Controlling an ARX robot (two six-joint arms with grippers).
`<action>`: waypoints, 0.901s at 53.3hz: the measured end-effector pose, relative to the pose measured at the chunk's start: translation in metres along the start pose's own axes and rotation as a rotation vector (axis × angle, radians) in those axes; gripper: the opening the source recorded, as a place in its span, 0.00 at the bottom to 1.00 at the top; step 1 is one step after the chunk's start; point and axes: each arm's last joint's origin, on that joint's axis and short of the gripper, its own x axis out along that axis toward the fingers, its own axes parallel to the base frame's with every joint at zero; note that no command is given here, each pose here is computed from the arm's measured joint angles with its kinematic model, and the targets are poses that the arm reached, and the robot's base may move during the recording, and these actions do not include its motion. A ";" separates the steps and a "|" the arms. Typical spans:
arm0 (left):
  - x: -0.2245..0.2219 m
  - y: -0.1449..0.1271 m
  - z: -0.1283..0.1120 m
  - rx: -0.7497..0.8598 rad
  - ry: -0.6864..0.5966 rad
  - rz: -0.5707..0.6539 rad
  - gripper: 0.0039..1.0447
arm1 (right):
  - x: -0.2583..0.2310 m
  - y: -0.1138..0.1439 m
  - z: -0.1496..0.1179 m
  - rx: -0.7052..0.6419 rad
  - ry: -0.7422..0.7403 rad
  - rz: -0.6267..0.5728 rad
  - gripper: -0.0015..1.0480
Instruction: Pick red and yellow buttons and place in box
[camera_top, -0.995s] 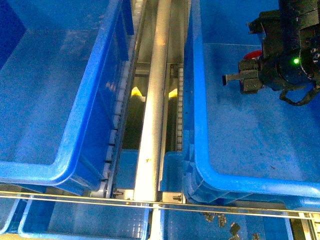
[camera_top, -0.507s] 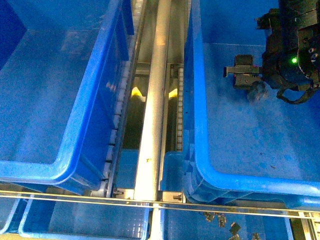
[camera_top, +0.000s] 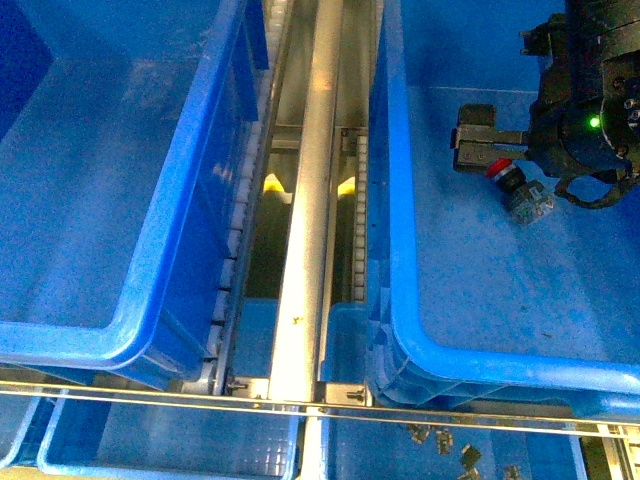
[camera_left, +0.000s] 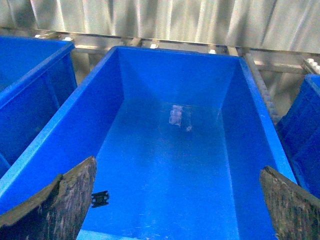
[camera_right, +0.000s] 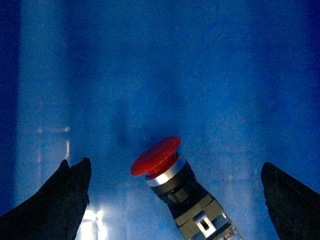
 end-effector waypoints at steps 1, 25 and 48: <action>0.000 0.000 0.000 0.000 0.000 0.000 0.93 | -0.001 -0.001 0.000 0.012 -0.036 0.003 0.94; 0.000 0.000 0.000 0.000 0.000 0.000 0.93 | -0.095 -0.039 -0.004 0.152 -0.333 0.016 0.94; 0.000 0.000 0.000 0.000 0.000 0.000 0.93 | -0.145 -0.077 -0.024 0.016 -0.624 0.155 0.49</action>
